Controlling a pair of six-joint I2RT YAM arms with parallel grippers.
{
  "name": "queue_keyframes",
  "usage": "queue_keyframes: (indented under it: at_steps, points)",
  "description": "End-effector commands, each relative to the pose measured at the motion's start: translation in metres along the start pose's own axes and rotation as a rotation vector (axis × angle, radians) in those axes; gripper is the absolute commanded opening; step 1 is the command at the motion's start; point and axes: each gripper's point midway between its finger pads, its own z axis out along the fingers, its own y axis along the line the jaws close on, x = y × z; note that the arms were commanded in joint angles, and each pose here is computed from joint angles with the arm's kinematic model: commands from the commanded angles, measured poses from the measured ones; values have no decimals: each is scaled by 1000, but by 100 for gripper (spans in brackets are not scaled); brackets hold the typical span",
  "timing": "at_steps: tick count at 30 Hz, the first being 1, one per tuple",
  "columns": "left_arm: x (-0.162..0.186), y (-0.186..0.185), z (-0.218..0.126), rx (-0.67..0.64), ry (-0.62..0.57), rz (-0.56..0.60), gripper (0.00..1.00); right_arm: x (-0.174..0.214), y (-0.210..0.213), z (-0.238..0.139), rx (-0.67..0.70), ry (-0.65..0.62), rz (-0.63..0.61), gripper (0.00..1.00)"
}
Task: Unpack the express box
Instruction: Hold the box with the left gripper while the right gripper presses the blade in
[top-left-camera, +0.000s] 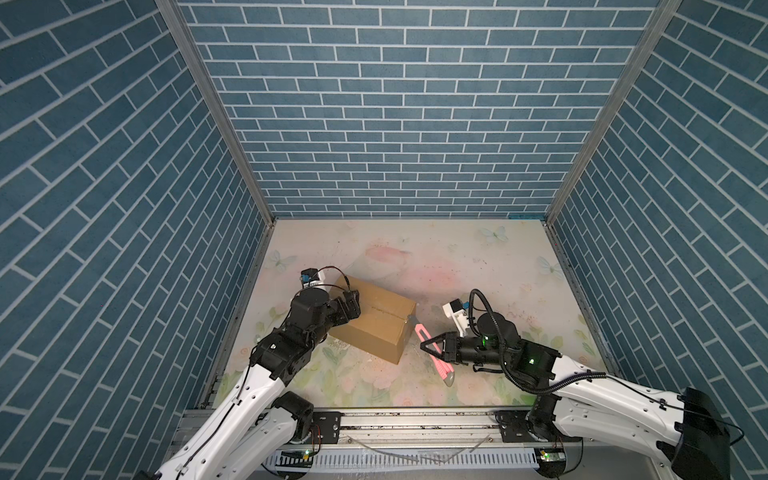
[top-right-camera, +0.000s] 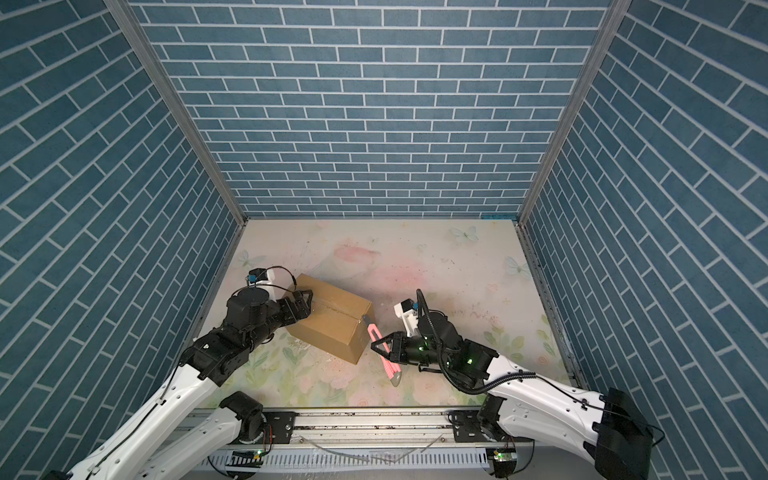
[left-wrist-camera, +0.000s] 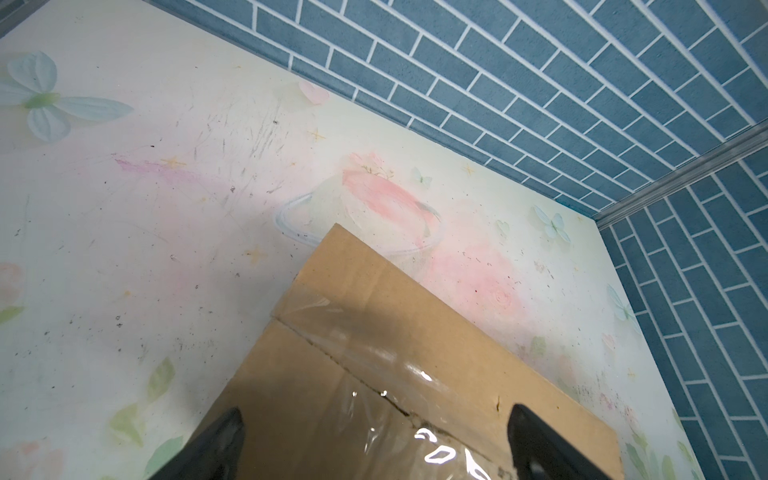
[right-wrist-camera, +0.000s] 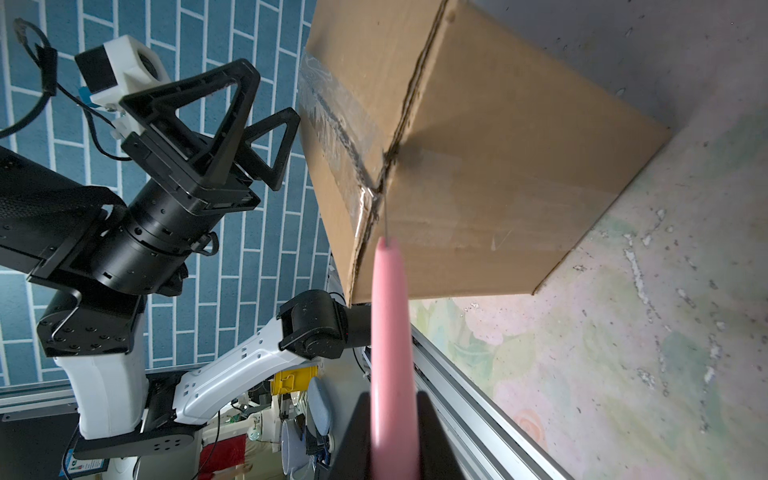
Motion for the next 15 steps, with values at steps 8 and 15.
queue_keyframes:
  at_steps: [8, 15]
  points:
    - [2, 4, 1, -6, 0, -9, 100, 8, -6, -3, -1, 5, 31, 0]
    - [1, 2, 1, 0, -3, -10, 100, 8, -3, 0, -17, 14, 23, 0]
